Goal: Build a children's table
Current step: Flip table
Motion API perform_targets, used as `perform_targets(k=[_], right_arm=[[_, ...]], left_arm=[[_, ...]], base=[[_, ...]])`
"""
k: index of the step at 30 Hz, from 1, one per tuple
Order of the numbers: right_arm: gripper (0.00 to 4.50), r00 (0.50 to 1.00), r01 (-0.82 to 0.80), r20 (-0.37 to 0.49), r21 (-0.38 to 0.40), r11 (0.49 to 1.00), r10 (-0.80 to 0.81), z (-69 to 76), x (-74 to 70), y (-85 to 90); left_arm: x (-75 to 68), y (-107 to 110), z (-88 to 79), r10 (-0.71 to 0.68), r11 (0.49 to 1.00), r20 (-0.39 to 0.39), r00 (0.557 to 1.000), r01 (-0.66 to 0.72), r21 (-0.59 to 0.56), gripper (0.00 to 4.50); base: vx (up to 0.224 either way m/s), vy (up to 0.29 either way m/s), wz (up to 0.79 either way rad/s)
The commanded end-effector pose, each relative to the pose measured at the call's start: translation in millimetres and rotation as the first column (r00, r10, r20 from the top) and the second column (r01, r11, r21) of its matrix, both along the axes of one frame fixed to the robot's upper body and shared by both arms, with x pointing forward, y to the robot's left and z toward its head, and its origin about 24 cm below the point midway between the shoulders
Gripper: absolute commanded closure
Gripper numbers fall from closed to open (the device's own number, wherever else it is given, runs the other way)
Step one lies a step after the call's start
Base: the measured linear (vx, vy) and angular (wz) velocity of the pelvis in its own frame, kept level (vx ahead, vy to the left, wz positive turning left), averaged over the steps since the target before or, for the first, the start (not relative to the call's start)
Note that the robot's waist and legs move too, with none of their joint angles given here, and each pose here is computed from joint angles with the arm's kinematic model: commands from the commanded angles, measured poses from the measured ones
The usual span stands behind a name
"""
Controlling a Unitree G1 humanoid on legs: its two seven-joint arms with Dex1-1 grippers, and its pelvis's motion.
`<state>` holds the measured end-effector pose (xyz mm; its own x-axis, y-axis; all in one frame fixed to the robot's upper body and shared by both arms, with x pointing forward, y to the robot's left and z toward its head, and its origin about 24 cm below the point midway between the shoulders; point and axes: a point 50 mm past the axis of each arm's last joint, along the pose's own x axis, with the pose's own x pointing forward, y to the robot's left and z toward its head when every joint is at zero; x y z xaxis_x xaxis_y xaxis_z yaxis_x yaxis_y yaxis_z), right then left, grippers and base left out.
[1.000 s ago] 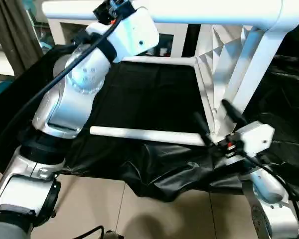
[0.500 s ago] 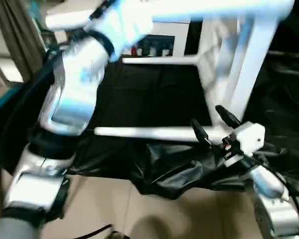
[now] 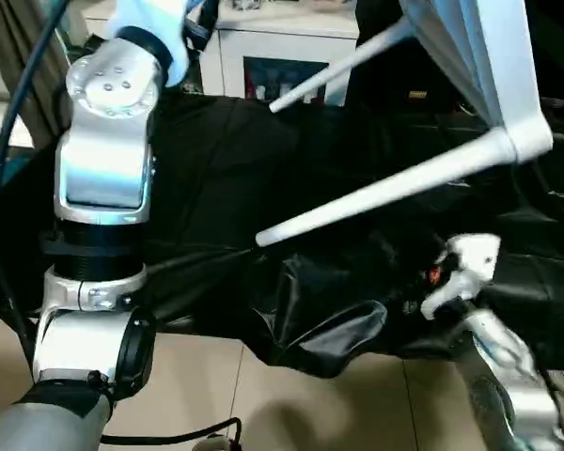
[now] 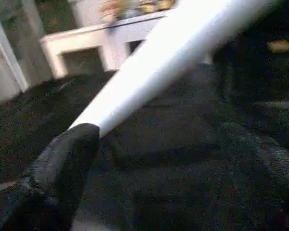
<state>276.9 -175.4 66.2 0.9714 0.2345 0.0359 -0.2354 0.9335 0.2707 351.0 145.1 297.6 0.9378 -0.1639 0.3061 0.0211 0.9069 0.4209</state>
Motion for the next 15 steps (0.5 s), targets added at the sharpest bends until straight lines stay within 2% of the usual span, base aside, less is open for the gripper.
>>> perform_targets(k=[1,2,3,6,10,12,15], right_arm=[[0.00,1.000,-0.012,0.001,0.089,0.996,0.012,6.6,14.6,3.3],[0.00,1.000,-0.013,0.002,0.090,0.996,0.013,6.7,14.8,3.5],[0.00,0.999,-0.041,0.020,0.110,0.993,0.039,11.7,24.3,8.5],[0.00,0.999,-0.043,0.023,0.128,0.991,0.040,16.4,39.9,12.9],[0.00,1.000,-0.004,-0.009,0.183,0.983,0.005,20.9,64.4,15.0],[0.34,1.000,0.001,-0.016,0.226,0.974,0.002,23.2,71.6,16.2],[0.53,0.999,-0.043,0.004,0.280,0.959,0.044,29.2,80.6,22.3]], left_arm=[[4.7,4.8,-17.0,-0.008,0.994,-0.090,0.996,-0.001,-0.106,1.83],[4.6,4.8,-17.0,-0.008,0.994,-0.090,0.996,-0.002,-0.106,1.83],[4.8,5.5,-17.2,-0.004,0.995,-0.091,0.996,-0.006,-0.104,1.83],[4.8,6.8,-17.1,0.002,0.995,-0.089,0.996,-0.011,-0.102,1.83],[3.5,7.7,-17.0,0.007,0.995,-0.089,0.996,-0.016,-0.102,1.83],[2.8,7.8,-17.2,0.011,0.995,-0.090,0.996,-0.020,-0.102,1.83],[1.8,10.3,-17.3,0.024,0.994,-0.091,0.996,-0.033,-0.103,1.83]], base=[[0.000,0.000,0.00],[0.000,0.000,0.00],[0.000,0.000,0.00],[0.000,0.000,0.00],[0.000,0.000,0.00],[0.000,0.000,0.00],[0.000,0.000,0.00]])
